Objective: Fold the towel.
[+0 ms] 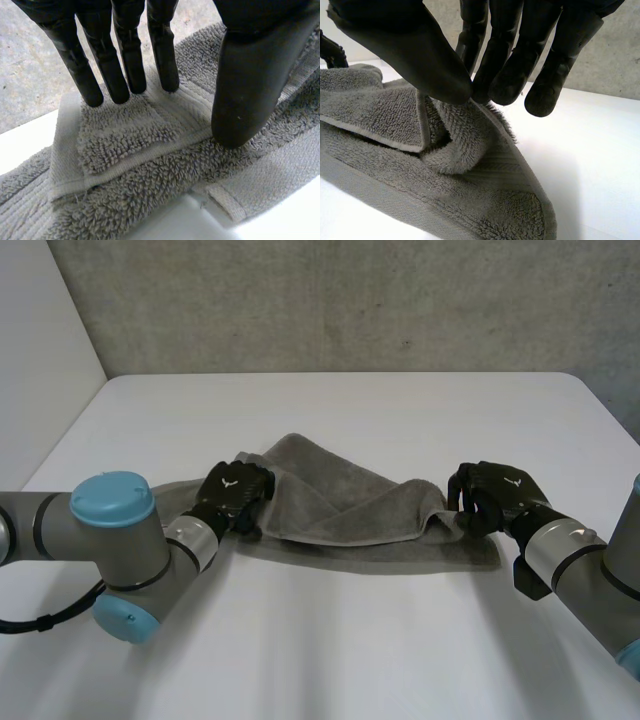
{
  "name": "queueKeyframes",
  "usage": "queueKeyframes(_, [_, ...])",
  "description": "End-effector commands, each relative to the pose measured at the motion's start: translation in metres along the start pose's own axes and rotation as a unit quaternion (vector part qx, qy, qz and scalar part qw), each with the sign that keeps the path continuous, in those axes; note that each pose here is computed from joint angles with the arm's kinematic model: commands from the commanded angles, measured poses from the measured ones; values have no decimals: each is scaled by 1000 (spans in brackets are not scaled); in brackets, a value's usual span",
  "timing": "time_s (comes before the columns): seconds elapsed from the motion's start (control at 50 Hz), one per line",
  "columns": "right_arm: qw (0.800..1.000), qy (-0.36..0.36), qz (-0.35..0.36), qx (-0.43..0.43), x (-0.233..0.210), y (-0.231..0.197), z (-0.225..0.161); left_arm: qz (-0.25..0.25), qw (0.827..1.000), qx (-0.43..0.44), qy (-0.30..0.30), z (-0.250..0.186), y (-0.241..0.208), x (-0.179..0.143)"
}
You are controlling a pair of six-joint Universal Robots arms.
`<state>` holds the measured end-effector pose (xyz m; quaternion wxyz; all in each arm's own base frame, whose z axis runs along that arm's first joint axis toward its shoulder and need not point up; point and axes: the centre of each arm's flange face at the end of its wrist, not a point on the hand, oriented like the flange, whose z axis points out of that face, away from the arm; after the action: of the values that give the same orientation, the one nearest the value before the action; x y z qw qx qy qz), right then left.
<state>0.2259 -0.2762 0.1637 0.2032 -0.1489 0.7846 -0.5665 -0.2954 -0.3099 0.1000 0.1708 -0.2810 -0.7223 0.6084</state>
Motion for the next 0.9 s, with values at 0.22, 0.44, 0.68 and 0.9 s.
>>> queueKeyframes(0.22, [1000, -2, -6, 1, 0, 2, 1, 8, 999, 34, -9, -7, -33, -4])
queueKeyframes(0.44, [998, -3, -47, 52, -2, -42, -6, 22, 994, 102, -29, -40, -94, -15])
queueKeyframes(0.68, [962, -28, -178, 204, -45, -193, -89, 65, 962, 249, -87, -106, -215, -44])
queueKeyframes(0.9, [957, -44, -201, 206, -61, -222, -117, 62, 965, 243, -76, -131, -232, -39])
